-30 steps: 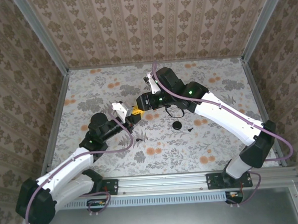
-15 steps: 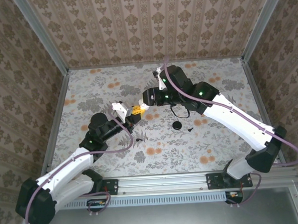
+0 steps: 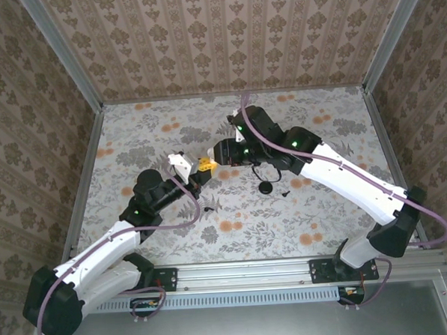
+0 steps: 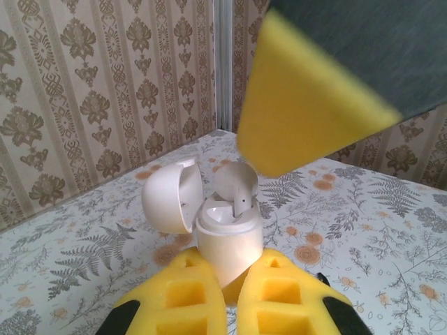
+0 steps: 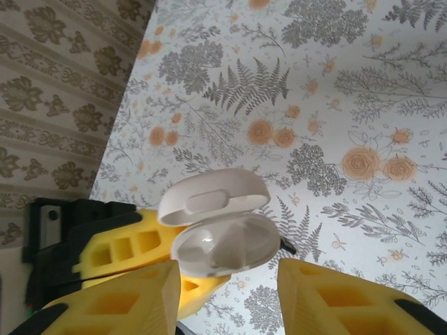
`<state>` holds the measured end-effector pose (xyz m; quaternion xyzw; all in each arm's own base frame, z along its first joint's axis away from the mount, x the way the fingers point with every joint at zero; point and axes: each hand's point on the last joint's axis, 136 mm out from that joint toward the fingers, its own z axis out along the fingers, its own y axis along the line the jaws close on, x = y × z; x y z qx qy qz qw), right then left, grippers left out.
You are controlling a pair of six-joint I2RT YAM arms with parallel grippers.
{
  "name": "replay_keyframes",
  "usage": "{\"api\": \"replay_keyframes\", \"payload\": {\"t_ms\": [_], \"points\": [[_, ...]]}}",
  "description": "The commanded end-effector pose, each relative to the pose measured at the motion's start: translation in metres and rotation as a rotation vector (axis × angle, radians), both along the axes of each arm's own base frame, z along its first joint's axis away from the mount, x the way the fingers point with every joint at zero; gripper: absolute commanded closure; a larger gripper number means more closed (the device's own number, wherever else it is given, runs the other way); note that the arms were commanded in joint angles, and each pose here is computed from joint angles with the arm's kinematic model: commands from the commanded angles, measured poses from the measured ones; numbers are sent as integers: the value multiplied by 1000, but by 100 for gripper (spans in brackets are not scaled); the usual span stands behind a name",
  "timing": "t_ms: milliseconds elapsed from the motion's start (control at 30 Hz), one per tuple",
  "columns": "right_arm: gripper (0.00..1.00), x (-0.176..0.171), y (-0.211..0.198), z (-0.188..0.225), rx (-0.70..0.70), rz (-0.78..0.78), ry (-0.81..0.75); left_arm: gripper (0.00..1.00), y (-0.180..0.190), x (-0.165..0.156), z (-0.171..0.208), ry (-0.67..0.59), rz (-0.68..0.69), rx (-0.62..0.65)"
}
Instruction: Insert the wireless bluetooth earbuds into the charging case
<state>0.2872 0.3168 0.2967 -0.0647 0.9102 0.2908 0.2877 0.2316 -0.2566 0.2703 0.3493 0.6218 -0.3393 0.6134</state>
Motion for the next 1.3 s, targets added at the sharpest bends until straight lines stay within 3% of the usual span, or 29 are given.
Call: {"api": "replay_keyframes", "payload": {"t_ms": [0,200,767,1267], "points": [[61,3,0,1,-7,-23,10,100,2,-3,12,-54,13,7],[64,4,5,-3,-17,-20,21,100,2,-5,13,-66,14,19],[85,-3,17,-1,-35,75,0,100,-1,-9,9,-61,-15,49],[88,-34,25,2,-53,441,-94,100,-8,-46,25,-76,-228,-13]]}}
